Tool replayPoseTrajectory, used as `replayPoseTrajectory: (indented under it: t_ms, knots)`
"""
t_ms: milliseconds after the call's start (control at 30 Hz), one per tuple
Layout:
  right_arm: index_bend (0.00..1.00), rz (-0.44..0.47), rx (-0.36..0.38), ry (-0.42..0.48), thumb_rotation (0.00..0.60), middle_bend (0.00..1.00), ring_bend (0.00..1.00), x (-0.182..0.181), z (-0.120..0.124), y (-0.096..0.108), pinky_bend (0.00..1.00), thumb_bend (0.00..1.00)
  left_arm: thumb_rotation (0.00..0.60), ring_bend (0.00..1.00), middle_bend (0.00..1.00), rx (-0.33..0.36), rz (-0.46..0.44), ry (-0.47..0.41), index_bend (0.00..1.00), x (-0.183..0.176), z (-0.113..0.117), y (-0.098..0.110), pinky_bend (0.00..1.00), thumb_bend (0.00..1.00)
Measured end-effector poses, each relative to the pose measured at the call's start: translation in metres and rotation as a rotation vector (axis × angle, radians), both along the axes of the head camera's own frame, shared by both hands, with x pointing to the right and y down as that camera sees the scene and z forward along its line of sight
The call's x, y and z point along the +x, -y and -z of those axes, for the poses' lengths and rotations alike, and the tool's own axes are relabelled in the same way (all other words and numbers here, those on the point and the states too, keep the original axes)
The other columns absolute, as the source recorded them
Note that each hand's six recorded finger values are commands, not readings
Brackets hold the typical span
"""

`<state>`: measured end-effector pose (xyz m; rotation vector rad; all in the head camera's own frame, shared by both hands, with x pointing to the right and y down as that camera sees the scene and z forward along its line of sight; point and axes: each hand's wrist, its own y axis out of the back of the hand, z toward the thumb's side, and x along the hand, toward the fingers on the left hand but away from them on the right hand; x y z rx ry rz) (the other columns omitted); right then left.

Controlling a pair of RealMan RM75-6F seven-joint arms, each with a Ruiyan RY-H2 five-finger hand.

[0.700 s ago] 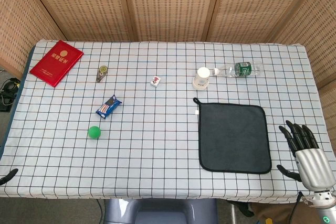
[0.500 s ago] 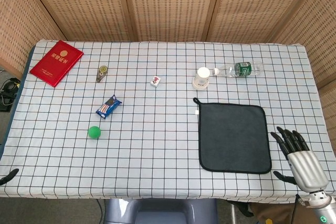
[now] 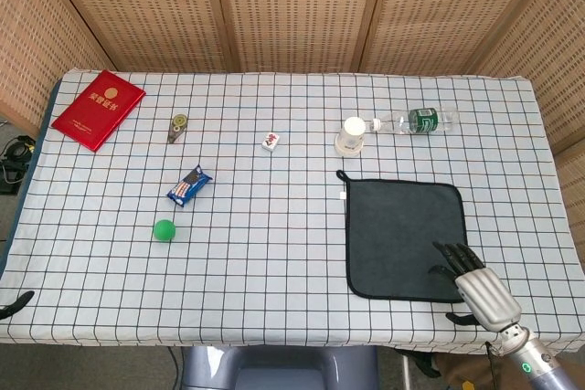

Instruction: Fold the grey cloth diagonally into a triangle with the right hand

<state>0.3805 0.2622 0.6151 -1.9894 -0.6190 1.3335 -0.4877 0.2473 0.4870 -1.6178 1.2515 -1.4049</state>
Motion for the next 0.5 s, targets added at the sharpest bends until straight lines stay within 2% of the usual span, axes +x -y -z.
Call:
replayPoseTrajectory:
  t_ms: [167, 300, 500]
  knots:
    - [0.39, 0.04, -0.038, -0.014, 0.6, 0.0, 0.0, -0.003, -0.024, -0.005, 0.0, 0.24, 0.6, 0.0, 0.0, -0.003, 0.006, 0.001, 0.0, -0.002, 0.0, -0.001, 0.0, 0.0]
    - [0.41, 0.047, -0.039, -0.05, 0.6, 0.0, 0.0, 0.004, -0.039, -0.005, 0.0, 0.27, 0.6, 0.0, 0.0, -0.008, 0.007, 0.001, 0.0, -0.002, -0.002, 0.0, 0.0, 0.0]
    - [0.41, 0.023, -0.032, -0.082, 0.6, 0.0, 0.0, 0.016, -0.047, -0.002, 0.0, 0.27, 0.6, 0.0, 0.0, -0.012, 0.003, -0.001, 0.0, -0.001, -0.002, -0.001, 0.0, 0.0]
